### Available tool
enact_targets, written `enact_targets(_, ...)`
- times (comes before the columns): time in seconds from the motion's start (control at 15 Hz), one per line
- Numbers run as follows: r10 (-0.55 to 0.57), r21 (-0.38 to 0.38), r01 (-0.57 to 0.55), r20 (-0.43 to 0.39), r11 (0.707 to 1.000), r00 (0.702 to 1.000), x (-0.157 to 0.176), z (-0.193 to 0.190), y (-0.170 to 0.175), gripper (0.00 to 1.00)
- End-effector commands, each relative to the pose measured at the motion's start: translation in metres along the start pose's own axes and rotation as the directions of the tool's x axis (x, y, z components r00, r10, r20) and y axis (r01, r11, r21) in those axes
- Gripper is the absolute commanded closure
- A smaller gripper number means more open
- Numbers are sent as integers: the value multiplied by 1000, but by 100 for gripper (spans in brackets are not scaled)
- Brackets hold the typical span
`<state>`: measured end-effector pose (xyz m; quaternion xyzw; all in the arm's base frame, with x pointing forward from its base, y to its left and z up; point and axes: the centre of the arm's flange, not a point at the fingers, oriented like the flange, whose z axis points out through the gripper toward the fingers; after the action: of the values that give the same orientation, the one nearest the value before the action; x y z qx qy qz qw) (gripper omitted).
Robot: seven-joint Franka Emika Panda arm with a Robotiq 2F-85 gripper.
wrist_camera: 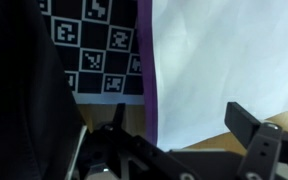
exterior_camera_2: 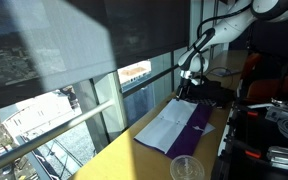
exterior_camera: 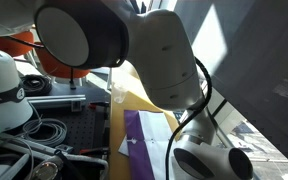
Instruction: Close the purple file on the table
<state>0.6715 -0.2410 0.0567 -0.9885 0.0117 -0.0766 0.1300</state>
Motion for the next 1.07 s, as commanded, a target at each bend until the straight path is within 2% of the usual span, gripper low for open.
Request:
enact_targets(0.0, 34, 20, -35, 32, 999, 999, 27, 19, 11, 0)
enact_targets(0.07, 42, 27, -43, 39, 999, 998, 29, 21, 13, 25)
enact_targets(0.13, 47, 31, -48, 44, 998, 998, 29, 23, 14, 28)
enact_targets(0.2, 52, 35, -54, 47, 998, 998, 31, 23, 14, 35)
enact_targets(0.67, 76, 72, -80, 61, 994, 995, 39, 17, 19, 88)
enact_targets(0.8, 71, 68, -76, 62, 995, 996, 39, 10, 17, 100)
enact_targets(1.0, 44, 31, -46, 66, 998, 997, 43, -16, 7, 100)
